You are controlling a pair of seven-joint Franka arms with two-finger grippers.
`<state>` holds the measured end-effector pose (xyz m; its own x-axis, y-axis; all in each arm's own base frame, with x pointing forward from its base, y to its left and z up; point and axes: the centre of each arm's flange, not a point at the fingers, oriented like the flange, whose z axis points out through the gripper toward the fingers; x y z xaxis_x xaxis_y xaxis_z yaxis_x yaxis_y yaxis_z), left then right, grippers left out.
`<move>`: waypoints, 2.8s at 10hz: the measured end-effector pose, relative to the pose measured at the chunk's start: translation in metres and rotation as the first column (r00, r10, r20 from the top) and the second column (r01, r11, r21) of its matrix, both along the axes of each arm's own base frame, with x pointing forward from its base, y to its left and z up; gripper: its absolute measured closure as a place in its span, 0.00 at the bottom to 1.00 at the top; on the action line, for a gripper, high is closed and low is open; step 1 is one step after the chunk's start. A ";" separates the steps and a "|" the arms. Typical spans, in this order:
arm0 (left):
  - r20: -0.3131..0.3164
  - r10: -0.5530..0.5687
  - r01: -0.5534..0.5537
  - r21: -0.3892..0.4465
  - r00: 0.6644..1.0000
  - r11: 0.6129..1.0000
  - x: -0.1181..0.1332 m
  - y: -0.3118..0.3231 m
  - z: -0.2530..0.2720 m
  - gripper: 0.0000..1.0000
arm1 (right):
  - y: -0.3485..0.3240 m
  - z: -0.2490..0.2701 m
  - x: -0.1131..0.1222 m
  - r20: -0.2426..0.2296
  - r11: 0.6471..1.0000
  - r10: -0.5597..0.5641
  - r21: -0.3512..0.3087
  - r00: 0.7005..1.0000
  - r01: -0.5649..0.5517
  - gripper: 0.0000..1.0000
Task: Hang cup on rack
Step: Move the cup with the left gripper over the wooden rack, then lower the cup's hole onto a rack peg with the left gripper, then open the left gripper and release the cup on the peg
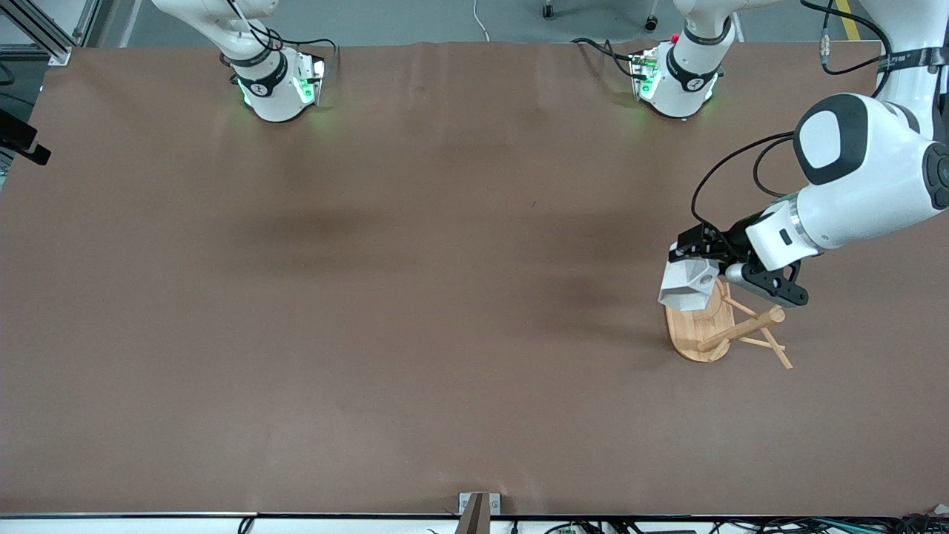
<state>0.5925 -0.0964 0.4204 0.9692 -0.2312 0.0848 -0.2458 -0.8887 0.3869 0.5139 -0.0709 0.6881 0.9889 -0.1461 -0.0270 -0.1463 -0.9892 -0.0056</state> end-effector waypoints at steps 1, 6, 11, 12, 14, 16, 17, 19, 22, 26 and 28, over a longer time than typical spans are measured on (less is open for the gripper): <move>-0.001 0.011 -0.011 -0.007 1.000 1.000 0.003 0.001 -0.008 0.22 | -0.001 0.000 0.000 0.000 1.000 -0.001 0.000 1.000 0.001 0.00; -0.010 0.032 -0.032 -0.020 0.999 0.999 0.013 0.008 -0.021 0.22 | -0.001 0.000 0.000 0.000 1.000 0.000 0.000 1.000 0.000 0.00; -0.013 0.063 -0.064 -0.035 0.998 0.997 0.020 0.027 -0.027 0.22 | -0.002 0.002 0.005 0.038 1.000 0.000 -0.005 0.999 0.000 0.00; -0.010 0.066 -0.066 -0.047 0.998 0.997 0.021 0.030 -0.027 0.22 | -0.002 0.002 0.006 0.038 1.000 0.000 -0.005 0.999 0.000 0.00; 0.000 0.073 -0.073 -0.069 0.997 0.995 0.024 0.035 -0.024 0.22 | -0.002 0.000 0.007 0.036 1.000 0.000 -0.005 0.999 0.000 0.00; 0.016 0.066 -0.065 -0.073 0.998 0.995 0.026 0.036 -0.020 0.22 | -0.002 0.000 0.008 0.041 1.000 0.001 -0.006 0.999 -0.001 0.00; 0.017 0.066 -0.065 -0.073 0.998 0.995 0.026 0.037 -0.019 0.22 | -0.002 0.001 0.009 0.048 1.000 0.001 -0.007 0.999 -0.001 0.00; 0.009 0.075 -0.074 -0.071 0.997 0.995 0.027 0.043 -0.025 0.22 | -0.002 0.001 0.009 0.050 1.000 0.001 -0.008 0.999 -0.001 0.00; -0.005 0.083 -0.083 -0.068 0.997 0.994 0.029 0.055 -0.037 0.22 | -0.002 0.000 0.010 0.049 1.000 0.001 -0.008 0.999 -0.001 0.00; -0.020 0.082 -0.084 -0.070 0.996 0.994 0.030 0.055 -0.046 0.21 | -0.002 -0.001 0.010 0.048 1.000 0.001 -0.007 0.999 -0.001 0.00; -0.019 0.097 -0.098 -0.071 0.995 0.993 0.032 0.055 -0.043 0.00 | -0.002 -0.001 0.010 0.047 1.000 0.001 -0.007 0.999 -0.001 0.00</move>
<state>0.6246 -0.0414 0.3779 0.9881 -0.1297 0.0831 -0.1534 -0.8777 0.4539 0.5242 -0.0725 0.6872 0.9892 -0.1449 0.0206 -0.1448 -0.9895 -0.0051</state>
